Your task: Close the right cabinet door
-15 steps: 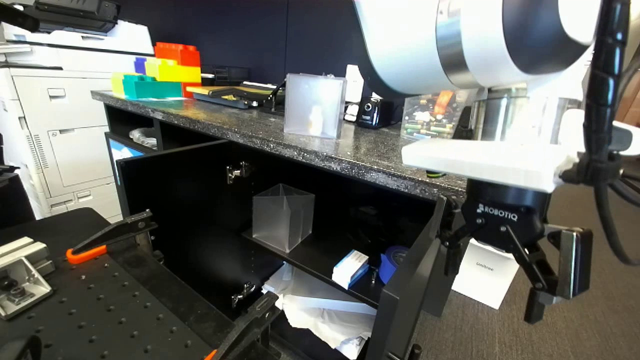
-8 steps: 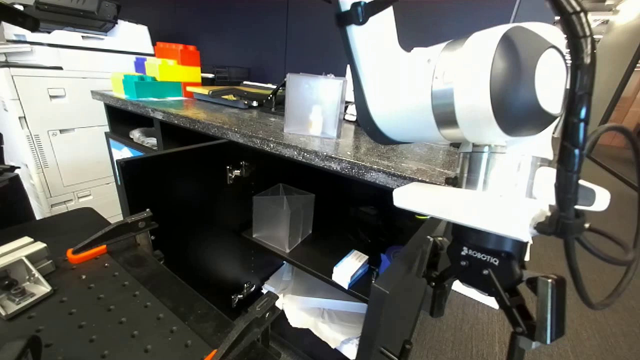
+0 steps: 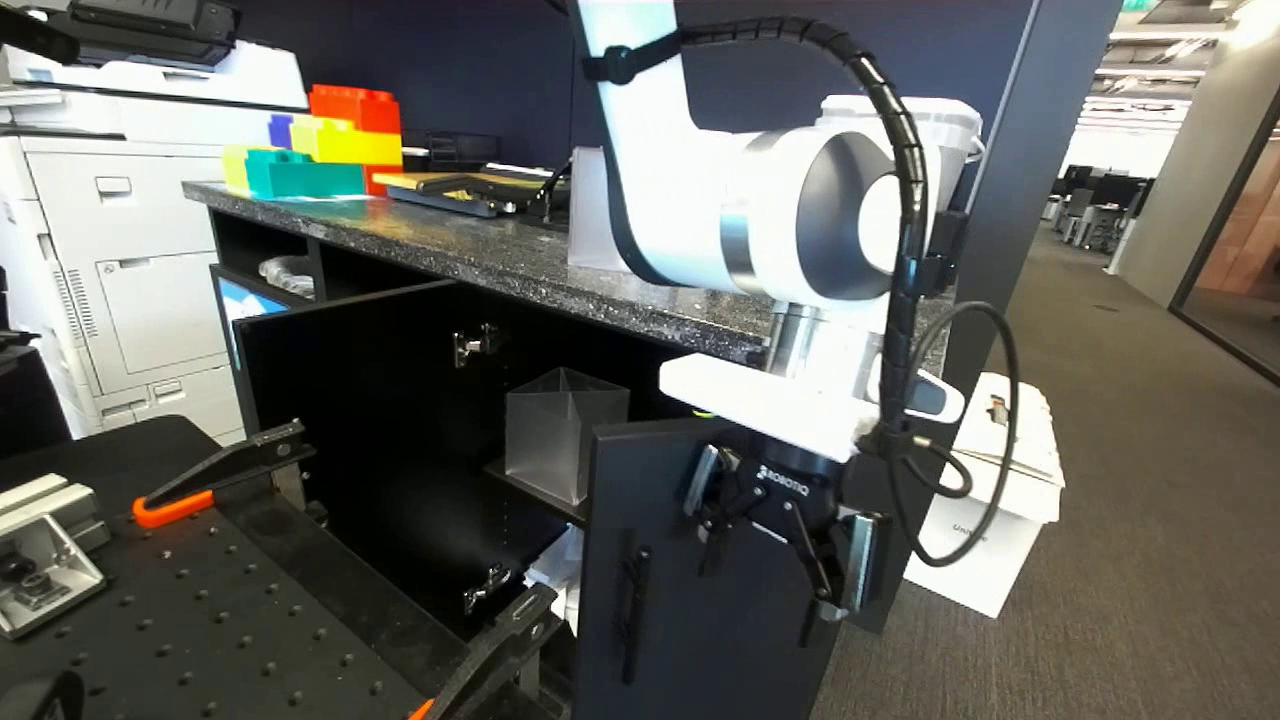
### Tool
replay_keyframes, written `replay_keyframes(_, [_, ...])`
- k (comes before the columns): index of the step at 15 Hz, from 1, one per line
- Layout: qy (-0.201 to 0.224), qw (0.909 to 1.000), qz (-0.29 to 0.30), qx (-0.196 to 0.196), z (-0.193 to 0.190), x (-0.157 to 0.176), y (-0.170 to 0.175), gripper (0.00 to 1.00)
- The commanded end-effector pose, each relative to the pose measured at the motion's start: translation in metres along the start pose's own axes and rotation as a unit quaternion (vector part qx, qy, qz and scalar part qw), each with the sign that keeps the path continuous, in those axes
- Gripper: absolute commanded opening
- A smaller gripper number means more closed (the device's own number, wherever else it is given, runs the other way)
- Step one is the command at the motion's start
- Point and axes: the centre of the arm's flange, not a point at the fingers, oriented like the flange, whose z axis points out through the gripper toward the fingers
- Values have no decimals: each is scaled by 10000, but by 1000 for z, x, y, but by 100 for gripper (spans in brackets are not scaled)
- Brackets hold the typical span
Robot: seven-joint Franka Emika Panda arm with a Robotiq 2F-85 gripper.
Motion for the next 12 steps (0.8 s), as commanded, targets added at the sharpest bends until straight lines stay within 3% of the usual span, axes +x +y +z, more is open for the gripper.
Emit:
replay_keyframes(1, [367, 9975, -387, 458, -17, -9, -49, 100])
replay_keyframes(5, [1464, 9850, -398, 818, -25, 7, -85, 100])
replay_keyframes(10, [2783, 9545, 123, 1063, -4, 45, -93, 100])
replay_keyframes(12, [3097, 9445, 184, 1079, -1, 51, -93, 100])
